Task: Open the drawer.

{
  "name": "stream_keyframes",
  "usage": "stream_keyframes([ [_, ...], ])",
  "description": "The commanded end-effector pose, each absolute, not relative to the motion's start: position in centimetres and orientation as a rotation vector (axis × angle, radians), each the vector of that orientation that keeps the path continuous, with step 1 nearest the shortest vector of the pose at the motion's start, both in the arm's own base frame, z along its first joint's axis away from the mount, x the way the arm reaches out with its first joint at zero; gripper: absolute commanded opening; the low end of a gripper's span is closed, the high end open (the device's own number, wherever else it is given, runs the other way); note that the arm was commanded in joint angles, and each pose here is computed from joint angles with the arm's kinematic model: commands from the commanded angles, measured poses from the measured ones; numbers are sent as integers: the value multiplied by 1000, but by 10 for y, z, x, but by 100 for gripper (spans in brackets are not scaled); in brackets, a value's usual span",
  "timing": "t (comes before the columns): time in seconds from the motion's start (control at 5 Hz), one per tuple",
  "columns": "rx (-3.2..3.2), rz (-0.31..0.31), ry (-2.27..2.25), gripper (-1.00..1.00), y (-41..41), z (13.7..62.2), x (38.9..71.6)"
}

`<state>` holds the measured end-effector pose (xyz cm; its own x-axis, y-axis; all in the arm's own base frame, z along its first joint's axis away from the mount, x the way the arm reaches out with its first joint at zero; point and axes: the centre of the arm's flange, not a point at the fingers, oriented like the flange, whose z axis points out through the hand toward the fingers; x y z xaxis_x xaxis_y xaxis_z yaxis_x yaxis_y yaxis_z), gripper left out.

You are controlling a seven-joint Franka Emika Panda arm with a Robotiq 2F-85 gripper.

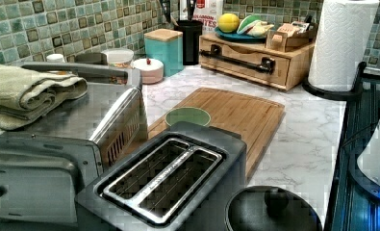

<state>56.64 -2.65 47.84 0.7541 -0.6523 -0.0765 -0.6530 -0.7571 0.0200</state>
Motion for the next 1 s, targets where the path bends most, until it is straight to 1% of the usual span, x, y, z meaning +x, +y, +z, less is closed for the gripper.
stream_keyframes([
  [0.2,-2931,126,1092,100,-26,478,566],
  [0.4,-2987,171,975,100,-59,467,569],
  [0.6,-3064,46,836,100,-90,451,555],
  [0.8,-3100,86,770,100,-121,444,559],
  [1.0,-3182,24,671,100,-150,434,554],
])
